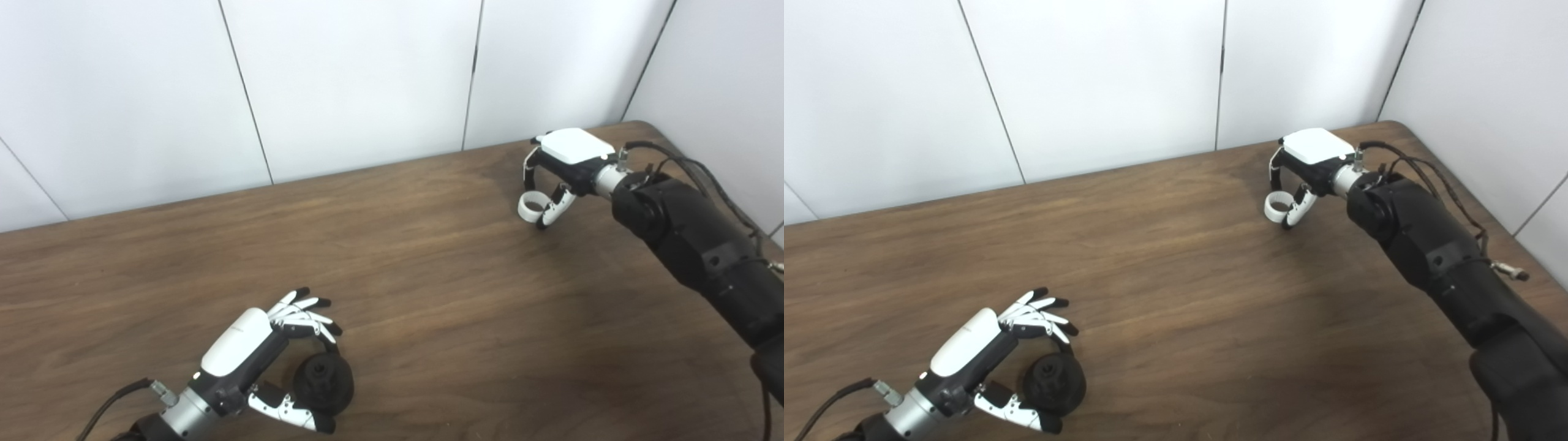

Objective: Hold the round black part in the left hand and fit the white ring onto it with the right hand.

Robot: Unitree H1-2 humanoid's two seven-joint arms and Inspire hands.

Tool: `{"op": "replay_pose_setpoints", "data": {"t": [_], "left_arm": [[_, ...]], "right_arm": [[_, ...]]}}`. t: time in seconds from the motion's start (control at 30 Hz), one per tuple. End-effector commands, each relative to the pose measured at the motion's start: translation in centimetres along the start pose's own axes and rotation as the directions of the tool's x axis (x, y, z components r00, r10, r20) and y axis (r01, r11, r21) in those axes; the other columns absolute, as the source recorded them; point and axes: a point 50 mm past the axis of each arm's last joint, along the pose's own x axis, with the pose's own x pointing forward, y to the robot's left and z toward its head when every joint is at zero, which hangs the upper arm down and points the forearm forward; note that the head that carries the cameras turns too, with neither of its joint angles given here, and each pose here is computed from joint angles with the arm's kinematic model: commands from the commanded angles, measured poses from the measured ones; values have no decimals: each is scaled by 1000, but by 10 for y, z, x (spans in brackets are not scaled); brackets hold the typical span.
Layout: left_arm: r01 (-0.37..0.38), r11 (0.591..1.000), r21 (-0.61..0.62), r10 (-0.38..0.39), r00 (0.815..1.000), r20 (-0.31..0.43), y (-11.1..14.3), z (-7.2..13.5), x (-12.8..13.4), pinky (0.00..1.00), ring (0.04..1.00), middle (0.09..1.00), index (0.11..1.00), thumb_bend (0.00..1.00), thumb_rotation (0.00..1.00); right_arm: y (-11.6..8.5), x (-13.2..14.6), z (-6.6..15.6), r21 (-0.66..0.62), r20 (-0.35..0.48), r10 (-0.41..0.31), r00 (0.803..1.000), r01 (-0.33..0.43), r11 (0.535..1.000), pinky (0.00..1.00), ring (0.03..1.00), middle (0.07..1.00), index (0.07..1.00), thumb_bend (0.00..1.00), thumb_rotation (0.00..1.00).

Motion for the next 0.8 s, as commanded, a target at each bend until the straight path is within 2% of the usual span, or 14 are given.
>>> {"op": "replay_pose_setpoints", "data": {"t": [0.0, 0.43, 0.6, 0.77], "left_arm": [[-48, 999, 25, 46, 997, 55, 18, 7, 5, 1000, 902, 728, 482, 522, 57], [-47, 998, 38, 45, 998, 42, 20, 4, 6, 1000, 902, 730, 482, 522, 59], [-53, 998, 29, 52, 998, 35, 17, 1, 7, 1000, 900, 730, 482, 523, 59], [-46, 999, 25, 45, 999, 24, 11, -3, 12, 1000, 898, 728, 483, 522, 60]], "right_arm": [[-18, 0, -11, -37, -25, -36, 999, 35, 999, 1000, 960, 766, 481, 526, 138], [-21, -4, -14, -32, -25, -61, 998, 60, 998, 1000, 961, 768, 481, 526, 136], [-29, -6, -9, -34, 29, -78, 997, 79, 996, 1000, 969, 774, 480, 526, 137], [-44, -8, 6, -34, 98, -139, 985, 143, 989, 1000, 954, 755, 481, 525, 134]]}}
